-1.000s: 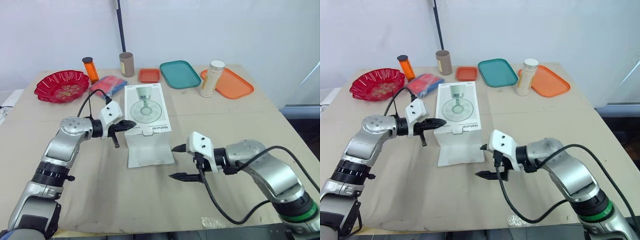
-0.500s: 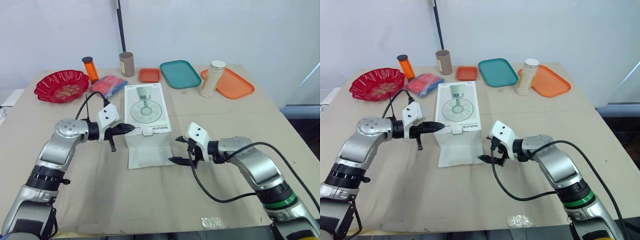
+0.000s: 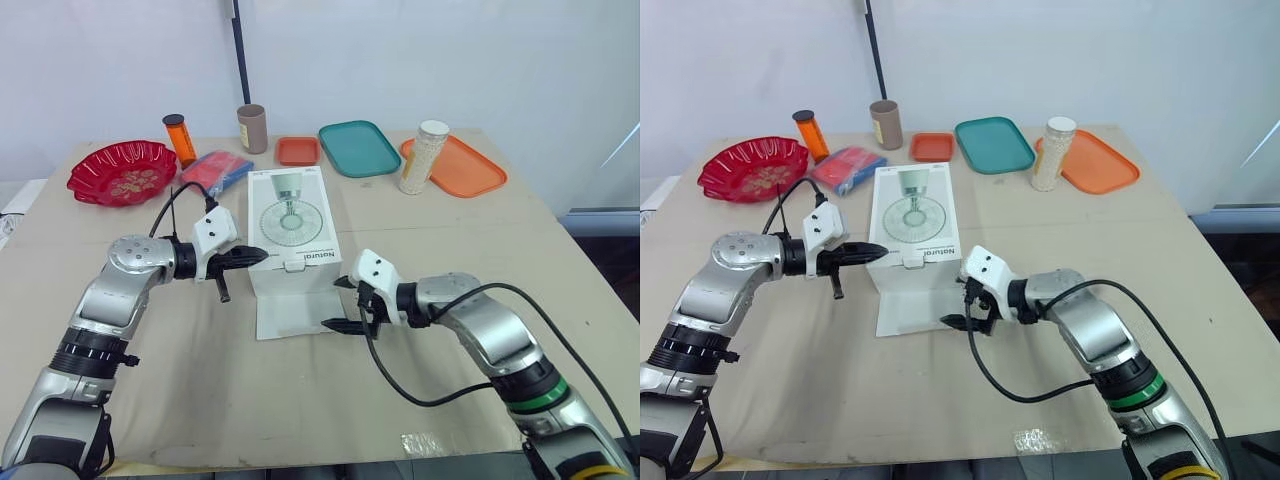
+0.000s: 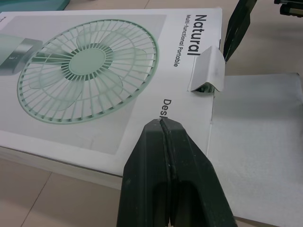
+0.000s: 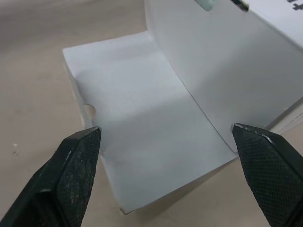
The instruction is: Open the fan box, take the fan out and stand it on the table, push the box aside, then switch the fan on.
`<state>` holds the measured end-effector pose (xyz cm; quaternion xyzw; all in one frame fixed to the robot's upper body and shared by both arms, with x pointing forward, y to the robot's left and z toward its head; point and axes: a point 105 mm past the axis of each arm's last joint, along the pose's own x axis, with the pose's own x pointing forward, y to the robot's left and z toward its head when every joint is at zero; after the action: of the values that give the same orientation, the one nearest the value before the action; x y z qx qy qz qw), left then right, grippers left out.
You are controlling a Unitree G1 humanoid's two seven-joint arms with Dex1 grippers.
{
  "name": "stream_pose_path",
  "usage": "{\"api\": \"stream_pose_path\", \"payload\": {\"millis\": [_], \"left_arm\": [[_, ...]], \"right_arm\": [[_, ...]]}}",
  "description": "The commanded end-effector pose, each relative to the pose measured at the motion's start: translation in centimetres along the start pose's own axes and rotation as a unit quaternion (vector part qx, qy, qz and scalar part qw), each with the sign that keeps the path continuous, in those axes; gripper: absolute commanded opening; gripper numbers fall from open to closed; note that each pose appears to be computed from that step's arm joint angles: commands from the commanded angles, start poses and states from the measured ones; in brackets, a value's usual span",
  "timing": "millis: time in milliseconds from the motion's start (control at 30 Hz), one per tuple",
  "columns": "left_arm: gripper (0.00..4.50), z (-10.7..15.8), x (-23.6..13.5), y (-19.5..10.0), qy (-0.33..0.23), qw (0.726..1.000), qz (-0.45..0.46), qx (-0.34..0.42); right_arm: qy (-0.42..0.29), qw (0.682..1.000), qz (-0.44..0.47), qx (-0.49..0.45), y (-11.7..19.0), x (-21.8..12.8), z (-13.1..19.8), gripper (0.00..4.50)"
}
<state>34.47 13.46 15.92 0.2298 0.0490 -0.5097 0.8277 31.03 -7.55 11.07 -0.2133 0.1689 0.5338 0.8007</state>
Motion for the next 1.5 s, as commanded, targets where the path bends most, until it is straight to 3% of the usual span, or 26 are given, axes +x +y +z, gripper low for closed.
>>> {"api": "stream_pose_path", "payload": {"millis": [33, 467, 633, 867, 1233, 1500], "left_arm": [[0.04, -0.6, -0.2, -0.2, 0.011, 1.0, -0.003, -0.006], [0.04, -0.8, 0.0, 0.1, 0.012, 1.0, 0.006, -0.001], [0.04, -1.0, 0.1, 0.1, 0.014, 1.0, 0.008, -0.001], [0.04, -0.8, 0.0, -0.1, 0.014, 1.0, 0.009, 0.0], [0.04, -1.4, -0.2, -0.2, 0.02, 1.0, 0.015, -0.003], [0.04, -1.5, -0.1, 0.0, 0.023, 1.0, 0.016, -0.003]], "right_arm": [[-0.018, 1.0, -0.01, -0.018, -0.5, -0.1, 1.2, 4.5], [0.016, 1.0, -0.016, -0.009, -0.7, -1.0, -0.7, 4.5], [-0.008, 1.0, -0.021, -0.006, -1.0, 0.0, 0.9, 4.5], [0.002, 1.0, -0.028, -0.006, -1.3, 0.3, 0.3, 4.5], [-0.04, 0.999, 0.007, -0.008, 0.1, 0.0, 2.5, 4.5], [-0.009, 1.0, 0.008, -0.007, 0.6, -0.3, 0.9, 4.5]]}}
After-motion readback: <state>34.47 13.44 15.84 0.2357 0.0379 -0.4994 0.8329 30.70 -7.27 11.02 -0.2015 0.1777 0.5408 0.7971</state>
